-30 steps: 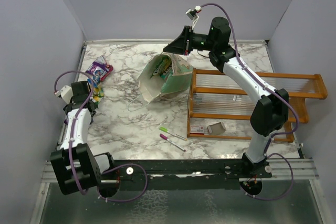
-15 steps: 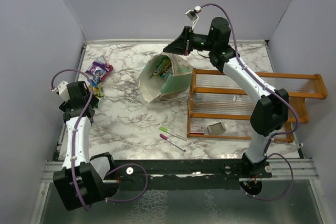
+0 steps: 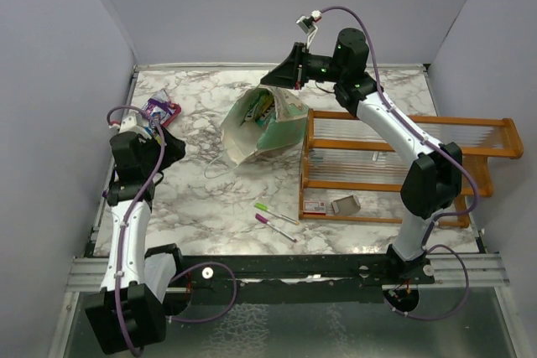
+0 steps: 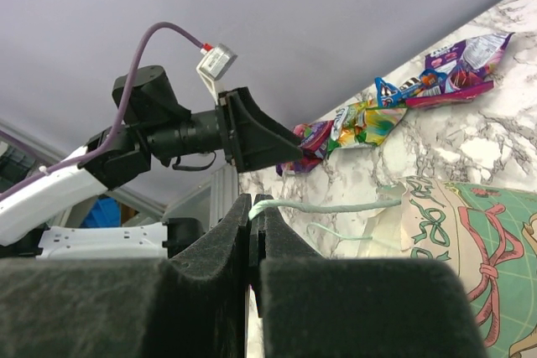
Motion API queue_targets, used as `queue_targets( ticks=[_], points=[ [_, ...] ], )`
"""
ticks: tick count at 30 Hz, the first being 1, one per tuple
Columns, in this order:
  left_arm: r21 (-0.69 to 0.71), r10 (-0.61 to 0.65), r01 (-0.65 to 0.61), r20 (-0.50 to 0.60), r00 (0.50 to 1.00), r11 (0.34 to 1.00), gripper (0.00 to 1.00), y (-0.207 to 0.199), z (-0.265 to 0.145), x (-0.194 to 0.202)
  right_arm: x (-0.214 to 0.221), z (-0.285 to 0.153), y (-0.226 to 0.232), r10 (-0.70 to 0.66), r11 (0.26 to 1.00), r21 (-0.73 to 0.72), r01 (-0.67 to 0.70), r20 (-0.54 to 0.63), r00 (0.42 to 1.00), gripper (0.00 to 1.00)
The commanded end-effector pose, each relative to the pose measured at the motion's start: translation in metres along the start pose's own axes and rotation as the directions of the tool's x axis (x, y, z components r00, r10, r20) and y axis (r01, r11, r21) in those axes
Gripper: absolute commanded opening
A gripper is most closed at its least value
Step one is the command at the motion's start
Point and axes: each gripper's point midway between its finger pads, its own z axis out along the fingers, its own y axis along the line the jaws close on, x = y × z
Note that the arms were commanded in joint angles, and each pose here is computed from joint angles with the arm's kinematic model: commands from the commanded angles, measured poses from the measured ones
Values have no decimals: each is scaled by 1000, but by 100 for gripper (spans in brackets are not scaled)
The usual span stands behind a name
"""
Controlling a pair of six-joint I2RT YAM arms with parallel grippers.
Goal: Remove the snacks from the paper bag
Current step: Take out the snack from the paper bag.
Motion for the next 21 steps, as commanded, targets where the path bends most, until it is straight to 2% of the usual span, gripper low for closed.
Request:
queue_targets(
  ticks=[1, 6, 11, 15, 21],
  points=[
    [349, 95, -102, 39, 995, 932, 80, -69, -15, -3, -12, -6, 21, -55, 998, -18, 56, 29, 998, 1],
    [536, 157, -153, 38, 987, 830, 83, -116, -31, 15, -12, -6, 21, -54, 998, -20, 54, 28, 998, 1],
    [625, 209, -184, 34, 977, 759, 85, -144, -41, 35, -12, -6, 20, -54, 998, -20, 55, 29, 998, 1],
    [703, 250, -219, 60, 966, 676, 86, -171, -51, 46, -11, -6, 20, -54, 998, -19, 55, 27, 998, 1],
    [725, 402, -377, 150, 903, 577, 85, -206, -45, 57, -10, -5, 18, -48, 999, -21, 48, 26, 999, 1]
  ],
)
